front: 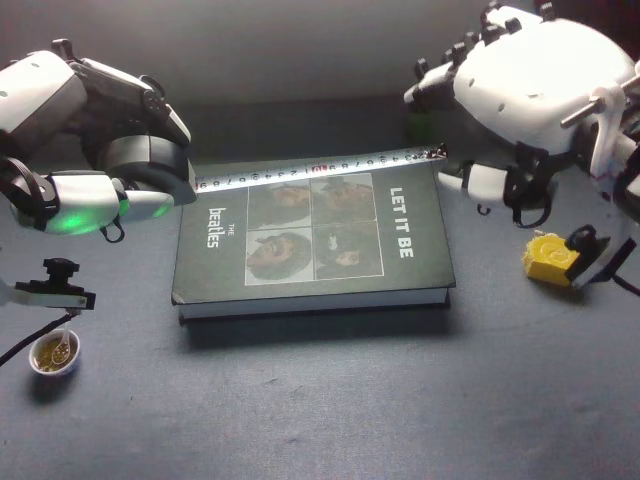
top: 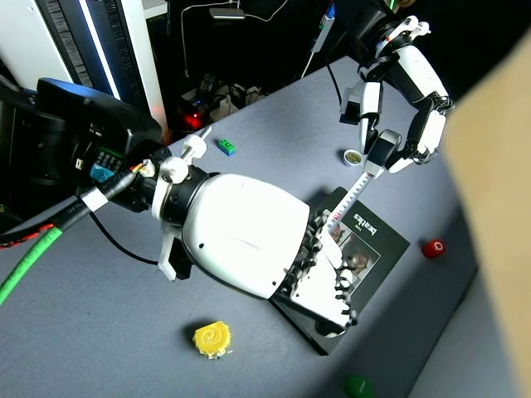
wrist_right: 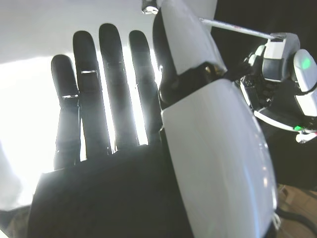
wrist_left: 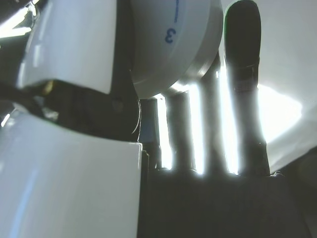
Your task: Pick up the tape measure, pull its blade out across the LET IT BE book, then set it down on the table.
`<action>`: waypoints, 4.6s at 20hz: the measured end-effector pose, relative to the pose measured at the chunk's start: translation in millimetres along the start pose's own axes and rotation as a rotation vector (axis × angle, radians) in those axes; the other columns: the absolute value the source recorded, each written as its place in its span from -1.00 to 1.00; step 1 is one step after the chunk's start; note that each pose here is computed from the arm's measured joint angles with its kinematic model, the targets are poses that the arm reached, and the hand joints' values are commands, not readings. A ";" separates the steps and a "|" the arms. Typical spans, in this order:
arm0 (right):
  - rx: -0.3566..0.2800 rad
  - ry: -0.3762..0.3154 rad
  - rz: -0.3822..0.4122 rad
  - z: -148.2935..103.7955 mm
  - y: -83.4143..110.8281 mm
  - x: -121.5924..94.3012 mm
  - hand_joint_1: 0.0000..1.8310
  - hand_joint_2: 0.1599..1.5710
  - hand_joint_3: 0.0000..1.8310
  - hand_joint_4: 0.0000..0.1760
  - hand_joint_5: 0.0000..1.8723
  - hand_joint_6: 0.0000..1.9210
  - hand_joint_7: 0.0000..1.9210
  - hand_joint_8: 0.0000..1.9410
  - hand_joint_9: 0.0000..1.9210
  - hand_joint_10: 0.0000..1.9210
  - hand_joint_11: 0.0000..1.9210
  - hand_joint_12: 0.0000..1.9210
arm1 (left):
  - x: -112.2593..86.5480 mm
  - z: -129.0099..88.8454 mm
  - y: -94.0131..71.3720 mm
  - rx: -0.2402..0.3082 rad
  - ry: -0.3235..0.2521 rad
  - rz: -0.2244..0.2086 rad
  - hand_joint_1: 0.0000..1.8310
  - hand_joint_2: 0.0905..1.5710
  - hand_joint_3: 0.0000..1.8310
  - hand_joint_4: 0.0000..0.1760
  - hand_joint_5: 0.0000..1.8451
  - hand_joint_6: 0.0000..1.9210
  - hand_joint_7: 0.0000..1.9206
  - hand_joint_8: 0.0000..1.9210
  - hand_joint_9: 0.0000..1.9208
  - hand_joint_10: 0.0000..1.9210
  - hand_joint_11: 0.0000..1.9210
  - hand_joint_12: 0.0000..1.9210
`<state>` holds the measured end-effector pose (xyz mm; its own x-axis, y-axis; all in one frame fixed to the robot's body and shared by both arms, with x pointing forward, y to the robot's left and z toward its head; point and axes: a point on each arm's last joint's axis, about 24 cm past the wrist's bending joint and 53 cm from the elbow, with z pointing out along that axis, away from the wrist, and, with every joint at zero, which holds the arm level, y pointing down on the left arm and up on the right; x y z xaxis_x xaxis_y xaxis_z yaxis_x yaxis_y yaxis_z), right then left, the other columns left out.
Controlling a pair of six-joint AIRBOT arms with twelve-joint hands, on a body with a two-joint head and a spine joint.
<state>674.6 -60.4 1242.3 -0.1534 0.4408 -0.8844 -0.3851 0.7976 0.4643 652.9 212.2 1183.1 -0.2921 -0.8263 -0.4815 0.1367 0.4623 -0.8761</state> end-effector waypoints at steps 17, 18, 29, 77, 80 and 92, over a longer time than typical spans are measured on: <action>0.019 -0.005 0.046 -0.3 6.4 0.0 0.11 0.43 -1.00 -1.00 -0.27 -0.97 -0.20 -0.97 -0.39 -0.69 -0.83 0.34 | 0.3 0.2 -1.2 0.004 0.001 0.003 0.52 0.32 -1.00 -1.00 0.16 -0.31 0.17 -0.16 -0.04 0.24 -0.12 0.12; 0.020 -0.003 0.049 -0.3 6.3 0.5 0.11 0.43 -1.00 -1.00 -0.27 -0.97 -0.20 -0.97 -0.39 -0.69 -0.84 0.34 | 0.3 0.2 -1.2 0.004 0.001 0.002 0.52 0.32 -1.00 -1.00 0.16 -0.31 0.18 -0.16 -0.05 0.24 -0.11 0.11; 0.022 0.002 0.057 0.0 7.0 2.7 0.10 0.42 -1.00 -1.00 -0.25 -0.97 -0.19 -0.97 -0.38 -0.68 -0.83 0.35 | 0.4 0.1 -1.2 0.004 0.001 0.000 0.51 0.34 -1.00 -1.00 0.13 -0.29 0.16 -0.11 -0.06 0.27 -0.12 0.08; 0.109 -0.011 0.037 -28.8 -43.9 -19.1 0.28 0.48 -1.00 -1.00 -0.21 0.46 -0.07 0.13 -0.25 -0.09 -0.53 0.53 | 4.4 -0.6 -3.1 0.009 0.011 -0.012 0.52 0.33 -1.00 -1.00 0.15 -0.30 0.16 -0.13 -0.04 0.24 -0.12 0.13; 0.110 -0.014 0.031 -32.4 -46.6 -23.3 0.28 0.48 -1.00 -1.00 -0.21 0.46 -0.07 0.13 -0.25 -0.09 -0.53 0.53 | 4.6 -0.6 -3.4 0.010 0.011 -0.011 0.52 0.33 -1.00 -1.00 0.15 -0.29 0.16 -0.14 -0.04 0.25 -0.10 0.14; 0.133 -0.032 0.005 -42.1 -66.7 -39.3 0.28 0.49 -1.00 -1.00 -0.22 0.47 -0.09 0.15 -0.25 -0.08 -0.53 0.54 | 4.0 -0.7 -2.4 0.006 0.009 -0.015 0.52 0.32 -1.00 -1.00 0.18 -0.36 0.16 -0.13 -0.04 0.25 -0.11 0.07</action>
<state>668.0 -148.3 1244.1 -0.1247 0.4561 -0.8811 -0.2600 0.8420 0.4727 650.8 208.0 1183.4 -0.3026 -0.8300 -0.4685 0.1384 0.4481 -0.8832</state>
